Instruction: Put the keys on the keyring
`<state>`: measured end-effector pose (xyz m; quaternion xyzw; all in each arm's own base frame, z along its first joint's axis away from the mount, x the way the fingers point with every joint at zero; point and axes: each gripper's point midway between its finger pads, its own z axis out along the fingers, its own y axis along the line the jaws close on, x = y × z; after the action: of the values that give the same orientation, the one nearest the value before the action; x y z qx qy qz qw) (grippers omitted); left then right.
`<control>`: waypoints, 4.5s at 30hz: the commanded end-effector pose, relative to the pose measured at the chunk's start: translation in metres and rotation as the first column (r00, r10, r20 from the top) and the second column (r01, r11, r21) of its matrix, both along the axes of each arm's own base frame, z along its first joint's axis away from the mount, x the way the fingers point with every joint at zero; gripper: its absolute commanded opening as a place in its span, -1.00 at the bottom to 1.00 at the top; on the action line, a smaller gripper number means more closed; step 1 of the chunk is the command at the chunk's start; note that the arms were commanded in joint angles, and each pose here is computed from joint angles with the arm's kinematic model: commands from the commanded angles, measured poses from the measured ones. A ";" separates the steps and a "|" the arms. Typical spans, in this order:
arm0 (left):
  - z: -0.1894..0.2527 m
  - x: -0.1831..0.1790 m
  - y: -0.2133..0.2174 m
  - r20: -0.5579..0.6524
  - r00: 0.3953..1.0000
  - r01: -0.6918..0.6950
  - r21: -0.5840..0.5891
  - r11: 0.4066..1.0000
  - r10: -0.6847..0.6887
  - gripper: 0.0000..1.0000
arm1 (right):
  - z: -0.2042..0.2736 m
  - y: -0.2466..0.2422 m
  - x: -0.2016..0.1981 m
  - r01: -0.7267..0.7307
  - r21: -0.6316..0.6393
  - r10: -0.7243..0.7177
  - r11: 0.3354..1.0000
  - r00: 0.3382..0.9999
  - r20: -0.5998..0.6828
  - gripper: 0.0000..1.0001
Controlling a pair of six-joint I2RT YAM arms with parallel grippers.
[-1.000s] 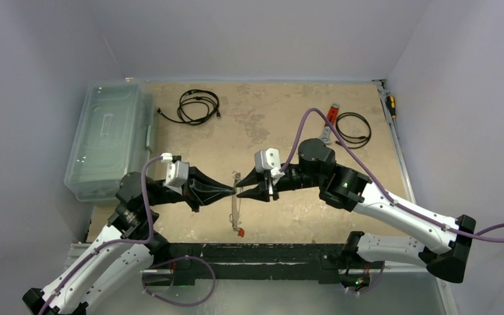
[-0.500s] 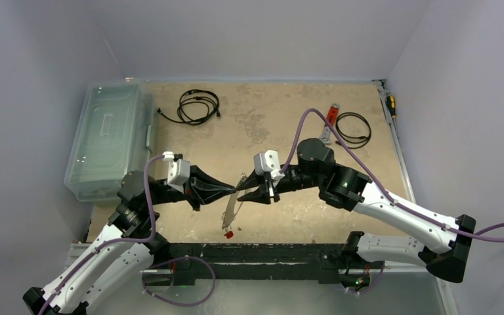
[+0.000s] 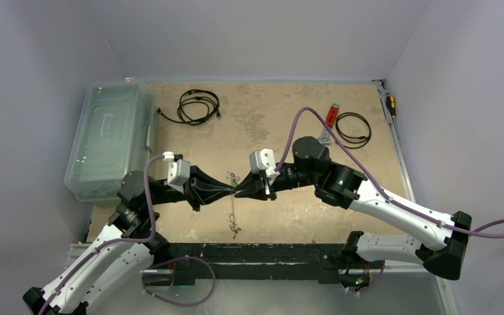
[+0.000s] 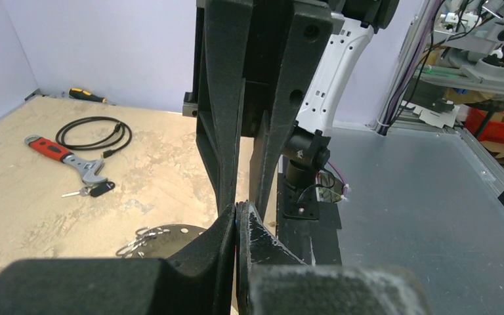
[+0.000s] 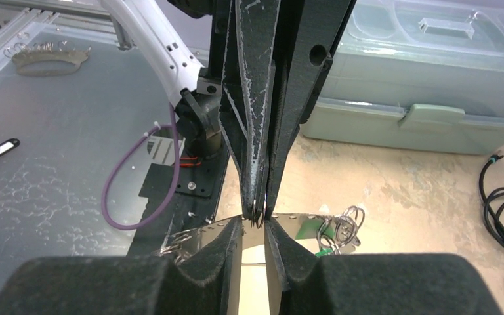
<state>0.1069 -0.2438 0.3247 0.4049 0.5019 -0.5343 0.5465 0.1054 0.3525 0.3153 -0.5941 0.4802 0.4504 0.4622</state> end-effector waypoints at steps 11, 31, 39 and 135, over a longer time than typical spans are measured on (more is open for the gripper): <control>0.022 -0.005 0.001 0.066 0.998 0.015 -0.046 0.999 -0.011 -1.00 | 0.034 0.007 -0.003 -0.041 0.092 0.036 0.995 0.998 0.058 -0.67; 0.023 -0.006 0.001 0.067 0.998 0.016 -0.046 0.999 -0.013 -0.06 | 0.028 0.007 -0.002 -0.044 0.080 0.038 0.996 0.997 0.071 -1.00; 0.033 -0.003 0.010 0.122 0.991 -0.049 -0.063 0.997 0.056 0.03 | 0.034 -0.007 -0.002 0.022 0.149 -0.033 0.989 0.997 0.070 -1.00; 0.035 0.007 0.017 0.169 0.975 -0.133 -0.084 0.988 0.146 -1.00 | 0.048 -0.008 -0.008 0.026 0.278 -0.033 0.960 0.999 0.022 0.16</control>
<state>0.1139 -0.2322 0.3388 0.3974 0.4830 -0.4886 0.6084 0.0935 0.3507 0.3489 -0.5359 0.4229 0.5126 0.5207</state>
